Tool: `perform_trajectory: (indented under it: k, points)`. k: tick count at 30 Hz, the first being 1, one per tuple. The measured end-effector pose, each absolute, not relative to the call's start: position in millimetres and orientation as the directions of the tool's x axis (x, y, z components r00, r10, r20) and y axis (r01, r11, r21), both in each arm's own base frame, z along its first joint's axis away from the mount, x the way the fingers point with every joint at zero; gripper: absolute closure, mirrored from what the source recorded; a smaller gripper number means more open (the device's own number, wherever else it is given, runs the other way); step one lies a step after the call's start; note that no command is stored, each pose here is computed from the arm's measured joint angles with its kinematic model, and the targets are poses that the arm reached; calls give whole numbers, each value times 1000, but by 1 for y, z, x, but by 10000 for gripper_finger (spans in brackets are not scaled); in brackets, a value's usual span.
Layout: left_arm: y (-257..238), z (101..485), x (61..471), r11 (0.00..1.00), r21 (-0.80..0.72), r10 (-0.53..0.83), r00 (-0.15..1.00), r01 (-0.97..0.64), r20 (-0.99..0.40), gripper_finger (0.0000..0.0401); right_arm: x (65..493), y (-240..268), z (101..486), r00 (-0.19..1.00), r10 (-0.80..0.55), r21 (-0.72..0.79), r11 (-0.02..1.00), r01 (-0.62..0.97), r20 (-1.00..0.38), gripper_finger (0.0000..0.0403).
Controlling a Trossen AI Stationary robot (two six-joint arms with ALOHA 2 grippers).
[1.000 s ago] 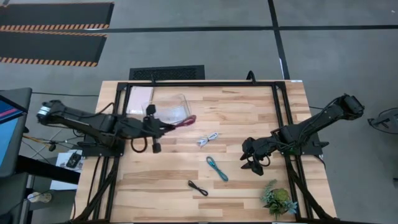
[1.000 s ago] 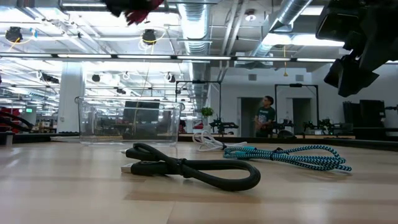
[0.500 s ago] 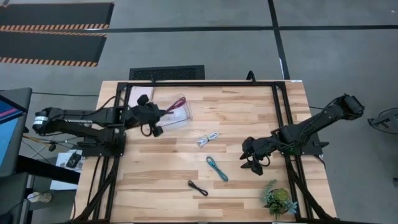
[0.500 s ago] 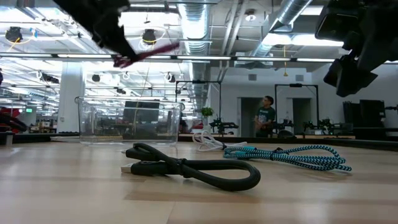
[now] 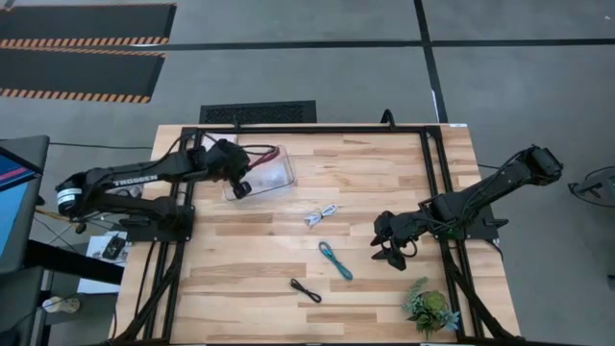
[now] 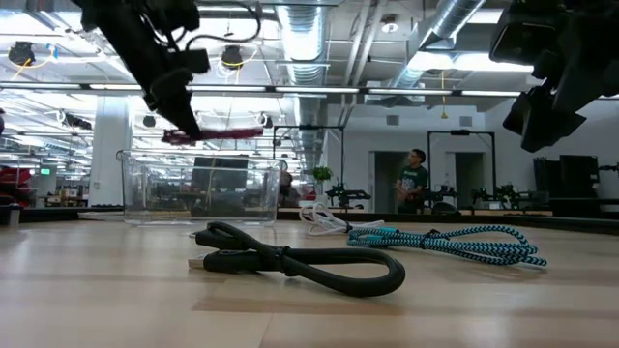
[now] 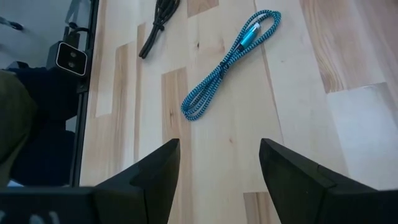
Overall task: Pick and place USB-C Cables
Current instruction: Put the red usb cable into the transparent bin
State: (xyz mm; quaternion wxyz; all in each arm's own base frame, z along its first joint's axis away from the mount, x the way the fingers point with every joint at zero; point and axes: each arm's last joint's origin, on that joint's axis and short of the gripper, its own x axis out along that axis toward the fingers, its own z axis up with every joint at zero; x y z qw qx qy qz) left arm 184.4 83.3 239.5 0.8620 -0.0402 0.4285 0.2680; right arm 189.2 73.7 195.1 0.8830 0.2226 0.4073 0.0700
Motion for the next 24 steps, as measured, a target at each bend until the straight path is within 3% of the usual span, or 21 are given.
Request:
perform_trajectory:
  k: [15,24]
  points:
    - [111,186,211,884,185,342,325,-429,-882,401,189,74,195,658,305,450,891,58,-689,159]
    - [123,168,221,900,110,267,333,-422,-904,401,189,74,195,657,305,450,891,58,-689,159]
